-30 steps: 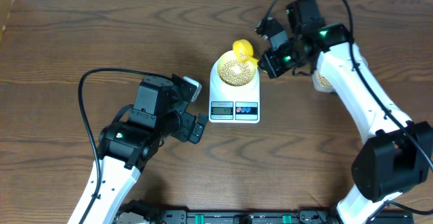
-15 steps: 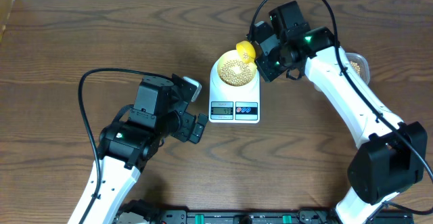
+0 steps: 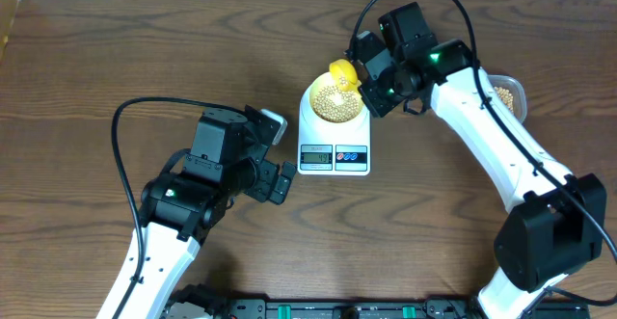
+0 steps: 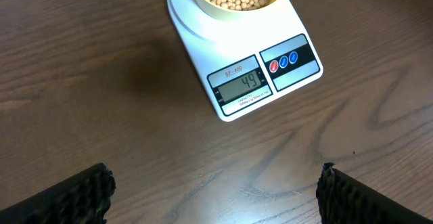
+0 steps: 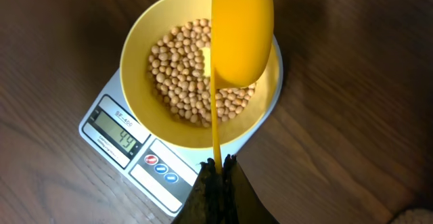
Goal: Scoop item into bowl and weigh 50g on scale
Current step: 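Hold the tipped scoop above the bowl on the scale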
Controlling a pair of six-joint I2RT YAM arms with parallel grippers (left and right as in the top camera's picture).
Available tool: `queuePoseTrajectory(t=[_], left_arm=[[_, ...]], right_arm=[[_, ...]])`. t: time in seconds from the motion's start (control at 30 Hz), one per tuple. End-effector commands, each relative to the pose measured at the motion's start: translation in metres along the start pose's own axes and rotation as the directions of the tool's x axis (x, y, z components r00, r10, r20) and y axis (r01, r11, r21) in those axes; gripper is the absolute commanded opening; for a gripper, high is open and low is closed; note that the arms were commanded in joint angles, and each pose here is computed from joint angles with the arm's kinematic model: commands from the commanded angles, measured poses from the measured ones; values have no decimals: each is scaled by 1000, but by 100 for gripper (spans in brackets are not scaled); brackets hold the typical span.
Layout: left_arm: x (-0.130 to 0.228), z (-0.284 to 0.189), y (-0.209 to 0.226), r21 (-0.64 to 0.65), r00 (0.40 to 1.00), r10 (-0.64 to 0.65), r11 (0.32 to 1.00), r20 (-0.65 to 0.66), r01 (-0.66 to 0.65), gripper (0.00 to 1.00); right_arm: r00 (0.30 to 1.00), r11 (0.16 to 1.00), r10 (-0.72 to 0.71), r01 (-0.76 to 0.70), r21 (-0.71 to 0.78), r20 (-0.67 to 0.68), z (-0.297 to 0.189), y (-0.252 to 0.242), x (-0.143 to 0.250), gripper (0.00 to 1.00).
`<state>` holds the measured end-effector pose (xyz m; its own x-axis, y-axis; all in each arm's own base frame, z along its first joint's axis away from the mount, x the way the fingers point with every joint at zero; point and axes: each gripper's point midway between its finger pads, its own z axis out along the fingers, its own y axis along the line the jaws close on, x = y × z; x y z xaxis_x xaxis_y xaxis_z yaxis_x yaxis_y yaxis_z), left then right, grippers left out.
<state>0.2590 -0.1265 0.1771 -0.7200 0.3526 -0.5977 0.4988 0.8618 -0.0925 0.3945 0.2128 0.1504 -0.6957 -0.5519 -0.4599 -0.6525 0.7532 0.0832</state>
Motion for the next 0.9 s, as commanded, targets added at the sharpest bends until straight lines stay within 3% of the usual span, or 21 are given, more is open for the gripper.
queuePoseTrajectory(t=[0.0,0.77,0.87], left_arm=[[-1,0,0,5,1000,-1,1000,2,1,98],[-1,0,0,5,1000,-1,1000,2,1,98],[-1,0,0,5,1000,-1,1000,2,1,98]], right_arm=[[999,999,-41,41,5,36,-13,8,-9,1],[994,995,-101,100,23,52,-26,19,-12,1],[993,991,-109,107,76,33,-24,11,-10,1]])
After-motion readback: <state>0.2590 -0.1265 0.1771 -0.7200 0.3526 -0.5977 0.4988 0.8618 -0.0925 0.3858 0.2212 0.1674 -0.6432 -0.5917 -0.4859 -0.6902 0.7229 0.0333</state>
